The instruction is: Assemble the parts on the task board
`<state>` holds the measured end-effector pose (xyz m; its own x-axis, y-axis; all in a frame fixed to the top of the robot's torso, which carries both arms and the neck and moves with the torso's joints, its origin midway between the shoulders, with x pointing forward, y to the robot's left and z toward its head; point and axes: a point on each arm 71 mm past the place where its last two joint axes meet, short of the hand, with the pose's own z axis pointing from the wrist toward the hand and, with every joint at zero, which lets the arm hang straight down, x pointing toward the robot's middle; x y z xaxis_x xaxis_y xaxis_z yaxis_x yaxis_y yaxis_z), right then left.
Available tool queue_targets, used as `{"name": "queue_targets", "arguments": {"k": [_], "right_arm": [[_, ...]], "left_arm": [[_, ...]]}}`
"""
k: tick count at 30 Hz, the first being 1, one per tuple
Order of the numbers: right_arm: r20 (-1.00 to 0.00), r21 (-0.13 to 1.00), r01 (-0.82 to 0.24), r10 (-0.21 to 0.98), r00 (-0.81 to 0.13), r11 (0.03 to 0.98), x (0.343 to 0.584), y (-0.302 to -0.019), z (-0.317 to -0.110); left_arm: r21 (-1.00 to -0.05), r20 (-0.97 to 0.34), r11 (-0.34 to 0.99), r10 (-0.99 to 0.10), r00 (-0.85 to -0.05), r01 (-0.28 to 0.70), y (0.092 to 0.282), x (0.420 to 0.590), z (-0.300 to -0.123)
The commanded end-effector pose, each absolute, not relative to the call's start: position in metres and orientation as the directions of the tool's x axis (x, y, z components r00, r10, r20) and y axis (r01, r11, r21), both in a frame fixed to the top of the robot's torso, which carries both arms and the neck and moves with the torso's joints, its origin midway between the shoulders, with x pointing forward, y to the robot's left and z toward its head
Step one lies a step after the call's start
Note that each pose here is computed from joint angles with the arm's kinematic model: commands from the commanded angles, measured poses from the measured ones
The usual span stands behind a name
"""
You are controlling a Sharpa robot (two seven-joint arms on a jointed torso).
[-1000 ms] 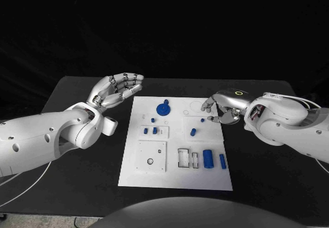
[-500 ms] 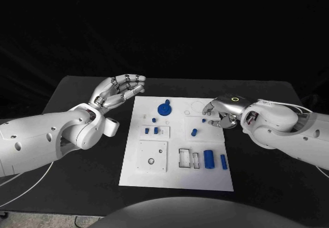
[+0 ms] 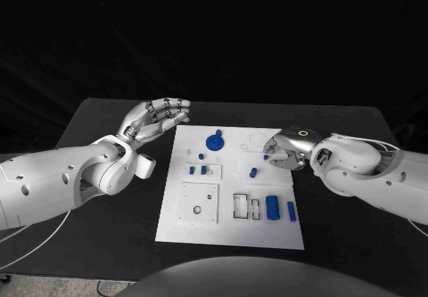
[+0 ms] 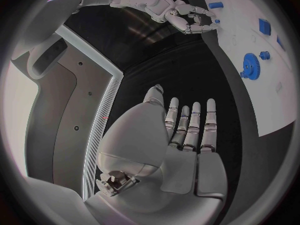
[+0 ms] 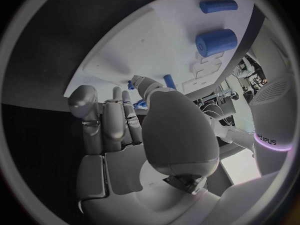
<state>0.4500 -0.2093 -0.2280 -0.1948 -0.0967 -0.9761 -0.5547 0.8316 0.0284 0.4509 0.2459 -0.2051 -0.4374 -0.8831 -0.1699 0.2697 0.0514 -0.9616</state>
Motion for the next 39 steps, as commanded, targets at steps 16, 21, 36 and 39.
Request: {"name": "queue_targets", "arguments": {"k": [16, 21, 36, 39], "right_arm": [[-0.98, 0.078, -0.562, -0.041, -0.196, 0.823, 0.455, -0.202, -0.233], [-0.979, 0.087, -0.563, -0.034, -0.2, 0.822, 0.456, -0.201, -0.234], [-0.974, 0.095, -0.557, -0.039, -0.224, 0.825, 0.459, -0.201, -0.238], [-0.972, 0.098, -0.555, -0.039, -0.23, 0.826, 0.459, -0.201, -0.239]], "left_arm": [[-0.966, -0.156, 0.039, -0.875, -0.457, 0.256, 0.245, 0.452, -0.208], [-0.967, -0.156, 0.041, -0.875, -0.459, 0.251, 0.245, 0.453, -0.209], [-0.969, -0.152, 0.039, -0.871, -0.468, 0.243, 0.242, 0.453, -0.21], [-0.97, -0.151, 0.038, -0.87, -0.469, 0.242, 0.242, 0.453, -0.21]]}}
